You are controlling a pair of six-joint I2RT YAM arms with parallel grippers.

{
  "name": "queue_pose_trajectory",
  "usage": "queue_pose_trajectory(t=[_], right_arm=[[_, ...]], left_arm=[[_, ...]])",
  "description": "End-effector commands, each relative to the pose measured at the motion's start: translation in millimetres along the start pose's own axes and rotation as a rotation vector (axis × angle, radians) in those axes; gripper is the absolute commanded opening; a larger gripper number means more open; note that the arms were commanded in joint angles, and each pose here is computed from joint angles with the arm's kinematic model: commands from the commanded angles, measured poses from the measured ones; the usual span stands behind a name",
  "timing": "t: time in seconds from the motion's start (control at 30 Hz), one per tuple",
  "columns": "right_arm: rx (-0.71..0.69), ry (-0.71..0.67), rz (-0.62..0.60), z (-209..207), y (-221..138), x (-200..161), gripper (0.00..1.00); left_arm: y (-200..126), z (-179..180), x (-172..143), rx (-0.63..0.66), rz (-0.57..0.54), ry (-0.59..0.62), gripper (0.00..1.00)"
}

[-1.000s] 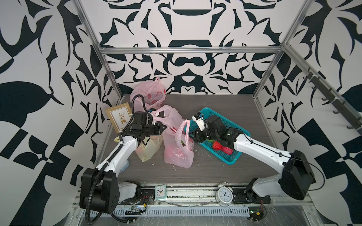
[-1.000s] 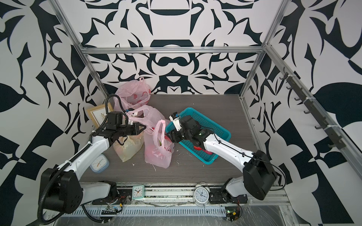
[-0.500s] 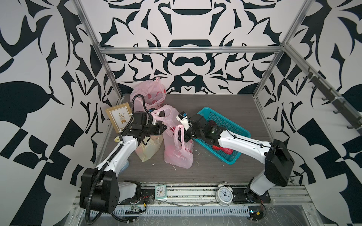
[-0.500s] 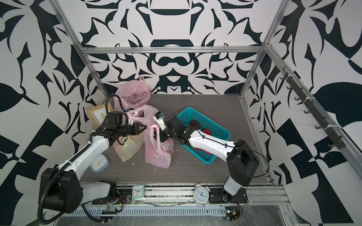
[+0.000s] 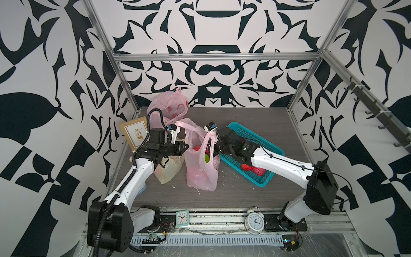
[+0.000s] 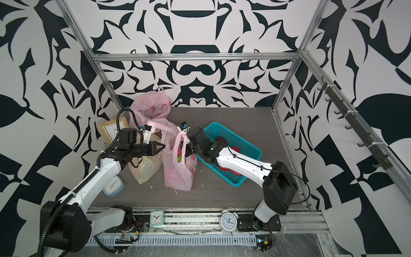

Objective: Untie the knot of a plastic bag & take out the apple
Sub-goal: Untie the plastic bag at the center of the board.

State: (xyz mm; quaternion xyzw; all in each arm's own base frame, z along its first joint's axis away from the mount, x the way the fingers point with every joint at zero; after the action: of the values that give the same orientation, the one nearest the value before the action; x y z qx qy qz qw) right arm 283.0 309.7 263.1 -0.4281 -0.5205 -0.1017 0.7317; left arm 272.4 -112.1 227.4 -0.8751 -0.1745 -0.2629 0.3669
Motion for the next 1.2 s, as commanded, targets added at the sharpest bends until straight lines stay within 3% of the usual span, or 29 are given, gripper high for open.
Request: queue_pose_trajectory(t=[0.0, 0.17, 0.47, 0.63, 0.8, 0.97, 1.0, 1.07, 1.17], right_arm=[[-0.140, 0.003, -0.080, -38.6, -16.8, 27.0, 0.00], [-0.208, 0.057, -0.127, -94.6, -12.7, 46.7, 0.00], [-0.169, 0.152, -0.115, -171.4, 15.1, 56.6, 0.00], [-0.154, 0.142, -0.053, -182.3, 25.3, 52.1, 0.00], [-0.173, 0.148, -0.042, -194.2, 19.9, 43.4, 0.00], [0.003, 0.178, -0.042, -174.8, 16.5, 48.3, 0.00], [0.040, 0.191, -0.054, -169.5, 13.1, 50.6, 0.02], [0.090, 0.213, -0.093, -159.2, -0.6, 54.6, 0.24], [0.104, 0.212, -0.146, -147.5, -28.0, 59.9, 0.51]], left_arm=[[-6.4, 2.2, -3.8, 0.046, 0.022, -0.004, 0.00], [-20.1, 0.1, -2.3, 0.125, 0.025, 0.003, 0.00], [-38.9, -0.4, -9.7, 0.223, 0.047, -0.007, 0.00], [-37.2, 6.8, -18.0, 0.258, 0.089, -0.041, 0.00], [-58.4, -1.3, -14.8, 0.314, 0.064, -0.005, 0.00], [-61.0, -4.2, -19.9, 0.290, 0.083, -0.014, 0.00], [-59.4, -6.0, -19.7, 0.268, 0.085, -0.020, 0.00], [-57.2, -11.8, -14.8, 0.212, 0.064, -0.016, 0.06], [-56.1, -24.2, -2.4, 0.117, 0.024, 0.005, 0.41]])
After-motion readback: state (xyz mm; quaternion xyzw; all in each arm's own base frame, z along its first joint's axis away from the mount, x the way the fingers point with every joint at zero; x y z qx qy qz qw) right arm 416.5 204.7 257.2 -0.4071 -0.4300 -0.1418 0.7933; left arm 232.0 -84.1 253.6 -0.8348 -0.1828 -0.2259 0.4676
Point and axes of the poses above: each gripper's point midway between its finger pads, its own y axis out along the fingers, its own z axis along the line the jaws close on, x = y × z, the point moved 7 cm from there along -y, back along the fingers, and after that the axes turned 3 degrees about -y, right-handed, at the moved point
